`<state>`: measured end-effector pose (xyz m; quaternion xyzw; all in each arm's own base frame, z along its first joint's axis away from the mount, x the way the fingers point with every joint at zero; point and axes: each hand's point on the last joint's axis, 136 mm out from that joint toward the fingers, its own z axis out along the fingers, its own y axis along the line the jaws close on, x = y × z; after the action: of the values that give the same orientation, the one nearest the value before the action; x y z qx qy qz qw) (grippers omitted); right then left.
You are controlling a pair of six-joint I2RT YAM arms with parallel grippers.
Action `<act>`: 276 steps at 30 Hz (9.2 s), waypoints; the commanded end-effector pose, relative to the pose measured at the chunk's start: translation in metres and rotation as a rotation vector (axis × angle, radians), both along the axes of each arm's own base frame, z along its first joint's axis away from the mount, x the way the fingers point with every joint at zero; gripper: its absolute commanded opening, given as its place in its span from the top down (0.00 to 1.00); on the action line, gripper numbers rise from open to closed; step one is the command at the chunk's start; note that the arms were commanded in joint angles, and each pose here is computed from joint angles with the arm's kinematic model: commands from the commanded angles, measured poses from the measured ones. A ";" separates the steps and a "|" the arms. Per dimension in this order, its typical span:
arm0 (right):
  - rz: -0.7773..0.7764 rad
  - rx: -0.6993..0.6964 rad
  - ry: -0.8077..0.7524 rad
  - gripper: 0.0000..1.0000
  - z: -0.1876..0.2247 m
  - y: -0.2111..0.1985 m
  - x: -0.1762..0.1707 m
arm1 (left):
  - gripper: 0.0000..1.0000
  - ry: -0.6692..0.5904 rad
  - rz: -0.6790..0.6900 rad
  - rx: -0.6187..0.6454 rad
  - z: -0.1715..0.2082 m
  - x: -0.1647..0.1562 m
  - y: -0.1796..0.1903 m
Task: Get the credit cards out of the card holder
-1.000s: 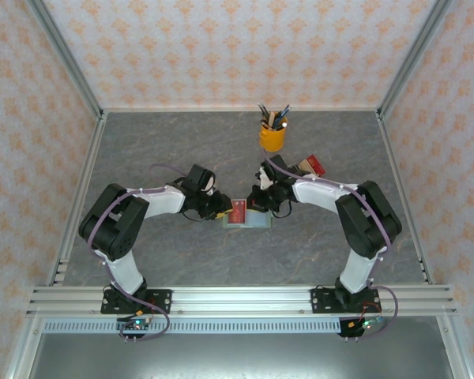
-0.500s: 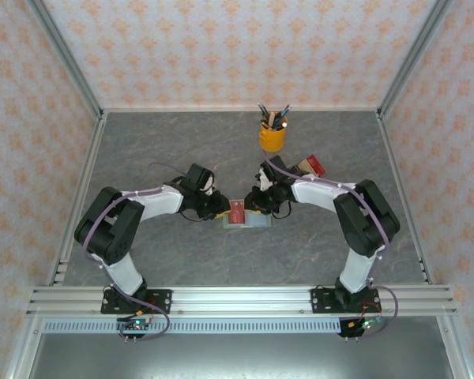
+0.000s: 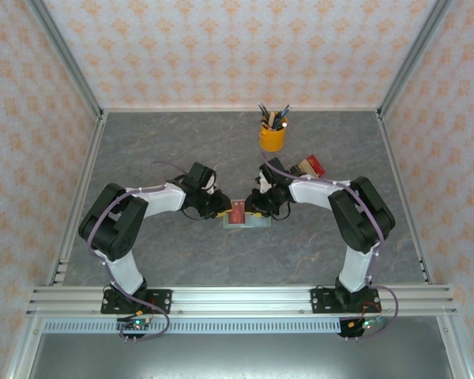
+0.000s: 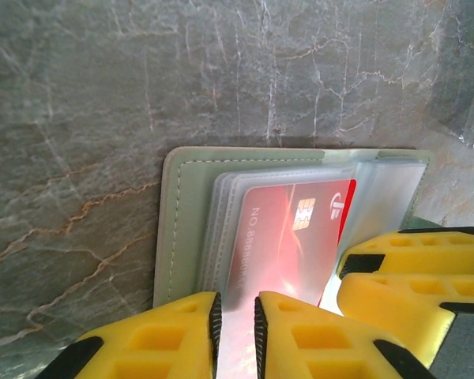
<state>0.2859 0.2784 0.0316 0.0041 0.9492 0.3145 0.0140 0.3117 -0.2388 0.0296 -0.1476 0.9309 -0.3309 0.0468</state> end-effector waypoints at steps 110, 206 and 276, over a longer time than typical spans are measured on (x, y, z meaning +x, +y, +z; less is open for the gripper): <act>-0.218 0.281 -0.049 0.77 0.014 -0.016 0.025 | 0.96 0.182 0.056 0.188 -0.071 -0.039 0.037; -0.115 0.138 -0.070 0.89 0.038 0.014 -0.004 | 0.86 0.257 0.058 0.112 -0.072 -0.055 0.018; -0.227 0.064 -0.010 0.85 -0.001 -0.017 0.000 | 0.84 0.153 0.003 -0.017 -0.036 -0.036 -0.006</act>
<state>0.2894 0.2661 0.0408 0.1111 0.9264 0.3539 0.0646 0.3062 -0.2570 0.0204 -0.1624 0.9120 -0.3758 0.0260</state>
